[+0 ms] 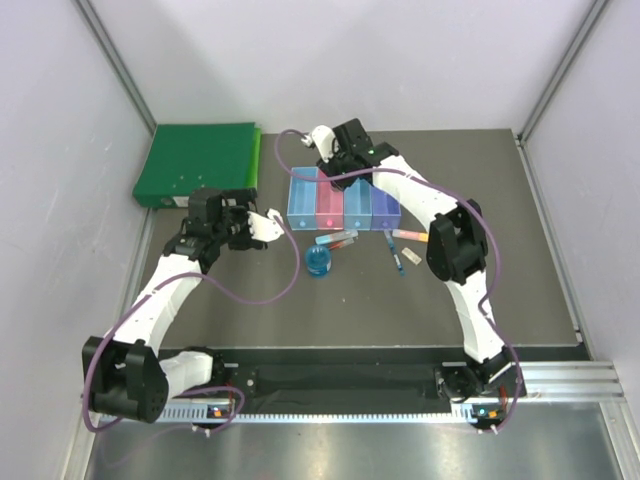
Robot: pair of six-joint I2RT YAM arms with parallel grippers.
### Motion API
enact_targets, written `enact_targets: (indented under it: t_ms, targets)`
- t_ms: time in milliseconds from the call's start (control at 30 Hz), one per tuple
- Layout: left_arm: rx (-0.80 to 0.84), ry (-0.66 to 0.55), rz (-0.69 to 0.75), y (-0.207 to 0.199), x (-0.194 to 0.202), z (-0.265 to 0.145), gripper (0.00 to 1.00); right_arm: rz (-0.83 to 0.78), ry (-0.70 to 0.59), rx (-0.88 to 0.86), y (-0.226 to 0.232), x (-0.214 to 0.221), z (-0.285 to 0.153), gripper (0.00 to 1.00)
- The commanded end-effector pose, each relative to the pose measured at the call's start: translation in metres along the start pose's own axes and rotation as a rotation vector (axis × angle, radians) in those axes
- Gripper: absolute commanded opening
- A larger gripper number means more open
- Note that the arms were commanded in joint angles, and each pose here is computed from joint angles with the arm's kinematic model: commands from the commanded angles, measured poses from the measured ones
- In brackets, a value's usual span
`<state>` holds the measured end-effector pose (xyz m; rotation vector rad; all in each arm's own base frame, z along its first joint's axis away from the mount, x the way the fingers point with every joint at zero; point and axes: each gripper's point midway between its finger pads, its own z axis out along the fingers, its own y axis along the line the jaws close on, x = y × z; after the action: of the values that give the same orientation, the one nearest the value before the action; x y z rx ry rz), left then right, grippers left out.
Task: Sort the stationery into containers
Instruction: Place the stationery in the storage box.
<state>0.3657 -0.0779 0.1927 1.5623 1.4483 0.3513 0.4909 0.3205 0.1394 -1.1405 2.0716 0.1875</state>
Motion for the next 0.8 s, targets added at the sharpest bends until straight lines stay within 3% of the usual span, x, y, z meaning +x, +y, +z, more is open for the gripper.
enact_targets:
  t_ms: [0,767]
  targets:
    - [-0.049,-0.010,0.001,0.011,-0.005,-0.004,0.99,-0.017,-0.145,0.113,-0.030,-0.040,0.000,0.00]
    - [-0.044,0.003,-0.001,0.018,0.000,0.009,0.99,-0.002,-0.126,0.115,-0.026,-0.021,0.043,0.00]
